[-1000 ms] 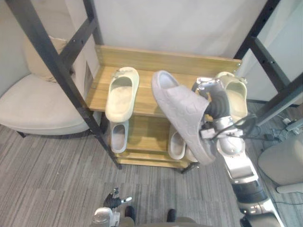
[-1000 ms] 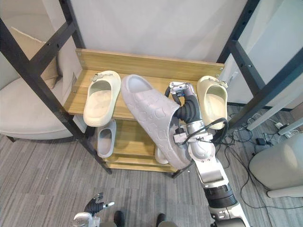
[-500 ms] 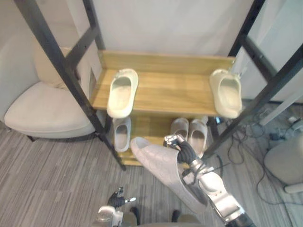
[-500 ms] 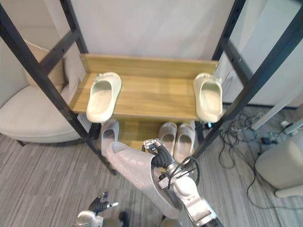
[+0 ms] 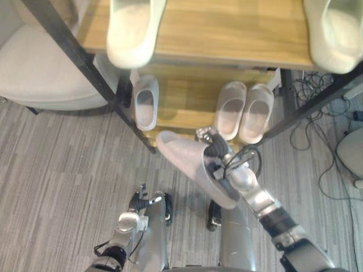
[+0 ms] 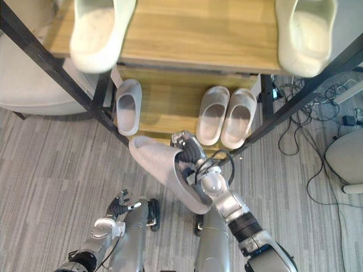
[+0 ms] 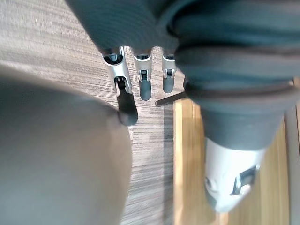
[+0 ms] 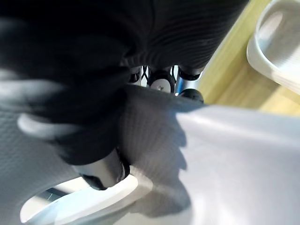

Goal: Organize the slippers on the shoe rack

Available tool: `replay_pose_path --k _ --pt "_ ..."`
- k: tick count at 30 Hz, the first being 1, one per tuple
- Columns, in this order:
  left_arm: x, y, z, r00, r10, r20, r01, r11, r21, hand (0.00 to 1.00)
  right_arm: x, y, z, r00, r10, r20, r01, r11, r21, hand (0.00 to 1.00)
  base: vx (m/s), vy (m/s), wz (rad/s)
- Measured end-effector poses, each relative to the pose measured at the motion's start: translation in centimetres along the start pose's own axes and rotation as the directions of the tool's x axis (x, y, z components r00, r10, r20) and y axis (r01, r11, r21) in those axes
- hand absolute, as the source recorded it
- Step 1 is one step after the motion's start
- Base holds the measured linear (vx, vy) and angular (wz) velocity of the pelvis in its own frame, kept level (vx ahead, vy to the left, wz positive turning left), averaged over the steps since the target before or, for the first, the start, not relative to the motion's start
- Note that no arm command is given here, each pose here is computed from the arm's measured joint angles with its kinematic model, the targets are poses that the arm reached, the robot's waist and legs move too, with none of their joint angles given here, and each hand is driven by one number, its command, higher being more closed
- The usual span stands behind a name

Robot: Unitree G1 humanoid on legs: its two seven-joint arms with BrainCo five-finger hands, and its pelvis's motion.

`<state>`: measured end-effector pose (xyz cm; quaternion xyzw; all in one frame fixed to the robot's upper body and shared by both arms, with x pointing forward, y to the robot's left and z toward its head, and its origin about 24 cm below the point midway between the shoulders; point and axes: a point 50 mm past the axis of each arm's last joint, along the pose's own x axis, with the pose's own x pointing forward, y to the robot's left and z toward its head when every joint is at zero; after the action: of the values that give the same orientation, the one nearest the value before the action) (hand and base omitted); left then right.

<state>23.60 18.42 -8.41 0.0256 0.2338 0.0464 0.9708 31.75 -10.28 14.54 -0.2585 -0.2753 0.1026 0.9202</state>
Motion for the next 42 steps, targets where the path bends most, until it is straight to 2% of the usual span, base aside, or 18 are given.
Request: replay_pose_path --k 4,6,8,11,13,17,23,34,35,42 --pt "0.4 0.3 1.7 0.997 0.030 0.067 -0.028 0.999 -0.041 0.00 3.2 -2.5 2.6 0.983 -0.153 0.097 0.155 0.988 -0.017 1.00 -0.05 0.046 0.03" --pt "0.7 0.3 3.0 0.992 0.057 0.114 -0.044 0.993 -0.113 0.00 4.9 -4.4 4.3 0.953 -0.263 0.152 0.267 0.964 -0.005 1.00 -0.04 0.037 0.10" --pt "0.8 0.3 3.7 0.989 0.063 0.136 -0.045 0.991 -0.129 0.00 5.7 -5.3 4.9 0.937 -0.311 0.160 0.316 0.949 -0.001 1.00 0.00 0.027 0.09" --pt "0.9 0.0 4.2 0.986 0.061 0.154 -0.040 0.989 -0.139 0.00 6.8 -6.2 5.2 0.920 -0.363 0.148 0.367 0.930 -0.001 1.00 0.01 0.009 0.04" --pt "1.0 -0.1 4.8 0.982 0.076 0.174 -0.046 0.984 -0.170 0.00 7.8 -7.5 4.9 0.891 -0.443 0.095 0.444 0.896 0.012 1.00 0.06 -0.001 0.04" --pt "1.1 -0.3 5.3 0.979 0.086 0.185 -0.049 0.980 -0.194 0.00 8.6 -9.1 3.8 0.853 -0.521 0.005 0.521 0.853 0.012 1.00 0.06 -0.007 0.07" --pt "1.3 -0.6 5.6 0.977 0.100 0.187 -0.056 0.973 -0.225 0.00 9.6 -10.5 2.3 0.807 -0.580 -0.114 0.584 0.812 0.001 1.00 0.05 -0.011 0.13" --pt "1.5 -1.2 6.1 0.976 0.109 0.189 -0.058 0.965 -0.254 0.00 11.2 -11.0 1.4 0.787 -0.575 -0.224 0.587 0.809 -0.012 1.00 0.03 -0.009 0.06" --pt "1.5 -1.3 6.2 0.976 0.105 0.190 -0.054 0.966 -0.254 0.00 11.2 -11.1 1.4 0.785 -0.576 -0.230 0.588 0.809 -0.018 0.00 0.03 -0.011 0.04" --pt "1.6 -1.9 5.6 0.982 0.100 0.160 -0.055 0.963 -0.264 0.00 11.3 -11.9 0.9 0.748 -0.605 -0.272 0.621 0.783 -0.033 0.00 0.03 -0.024 0.05"
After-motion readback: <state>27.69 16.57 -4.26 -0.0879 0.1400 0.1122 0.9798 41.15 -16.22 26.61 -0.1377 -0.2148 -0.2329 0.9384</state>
